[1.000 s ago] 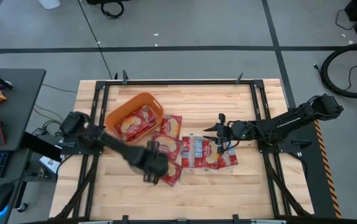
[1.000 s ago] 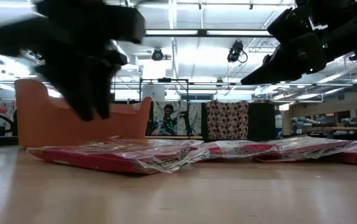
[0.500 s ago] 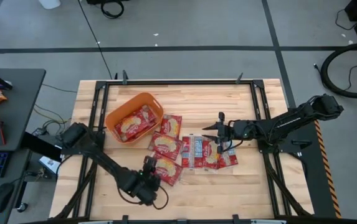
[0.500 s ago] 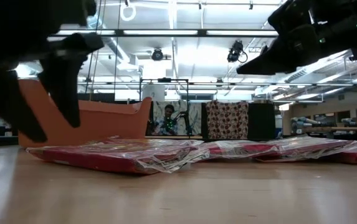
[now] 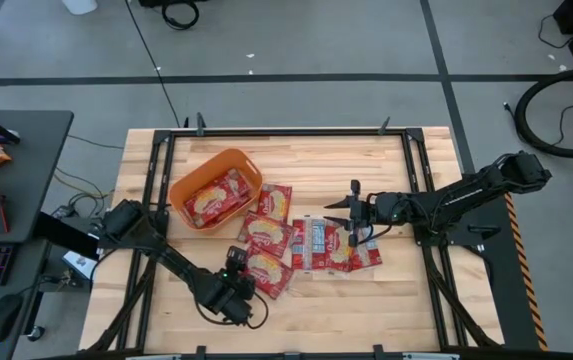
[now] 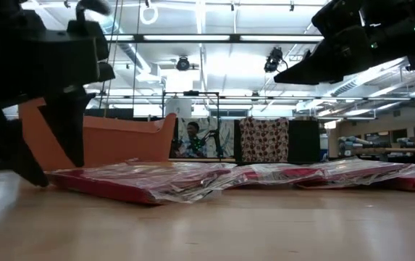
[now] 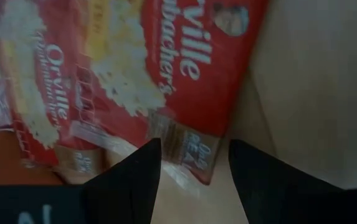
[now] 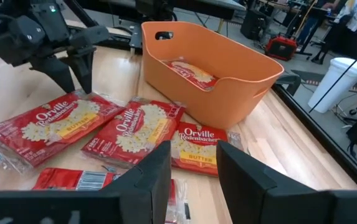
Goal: Sort popcorn bags into baskets
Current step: Put the red popcorn bag into the orange bin
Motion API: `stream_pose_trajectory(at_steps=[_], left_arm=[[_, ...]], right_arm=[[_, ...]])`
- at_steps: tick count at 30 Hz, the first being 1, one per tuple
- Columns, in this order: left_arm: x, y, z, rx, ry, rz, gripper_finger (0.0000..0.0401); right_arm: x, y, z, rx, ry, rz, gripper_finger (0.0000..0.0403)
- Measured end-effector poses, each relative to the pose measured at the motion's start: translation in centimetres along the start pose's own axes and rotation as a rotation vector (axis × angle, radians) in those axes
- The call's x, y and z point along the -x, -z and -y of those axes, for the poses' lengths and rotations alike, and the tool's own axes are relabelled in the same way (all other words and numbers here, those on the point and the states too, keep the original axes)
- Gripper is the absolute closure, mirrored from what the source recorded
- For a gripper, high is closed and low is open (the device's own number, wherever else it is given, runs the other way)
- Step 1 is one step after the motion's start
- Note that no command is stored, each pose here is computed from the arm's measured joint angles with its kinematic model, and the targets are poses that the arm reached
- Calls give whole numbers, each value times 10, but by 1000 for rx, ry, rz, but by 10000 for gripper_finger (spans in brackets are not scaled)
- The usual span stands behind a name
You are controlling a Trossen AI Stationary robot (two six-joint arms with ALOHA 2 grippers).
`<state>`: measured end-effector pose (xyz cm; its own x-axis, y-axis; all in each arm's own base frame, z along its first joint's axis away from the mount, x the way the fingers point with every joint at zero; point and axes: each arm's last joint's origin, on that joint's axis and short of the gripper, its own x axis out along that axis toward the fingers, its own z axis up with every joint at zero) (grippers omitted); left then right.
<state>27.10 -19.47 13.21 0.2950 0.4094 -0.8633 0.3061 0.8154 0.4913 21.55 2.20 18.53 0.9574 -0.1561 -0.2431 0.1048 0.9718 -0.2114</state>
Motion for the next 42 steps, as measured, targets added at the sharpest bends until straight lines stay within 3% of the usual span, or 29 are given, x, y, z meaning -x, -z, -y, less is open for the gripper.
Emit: stream_pose_trajectory(at_steps=[6,21,31,37,42], left_arm=[[-1,1,-1,-14,-4,-6,223],[-8,4,-2,60,21,-23,391],[26,-20,-34,-69,-29,-85,396],[52,-30,-60,-150,-220,-105,397],[65,-23,-87,-175,-330,-229,398]], right_arm=[[0,1,-1,-11,-19,-6,270],[0,2,-1,-35,-32,-22,270],[0,2,-1,-25,-21,-19,270],[0,2,-1,-31,-23,-19,270],[0,3,-2,-31,-28,-27,270]])
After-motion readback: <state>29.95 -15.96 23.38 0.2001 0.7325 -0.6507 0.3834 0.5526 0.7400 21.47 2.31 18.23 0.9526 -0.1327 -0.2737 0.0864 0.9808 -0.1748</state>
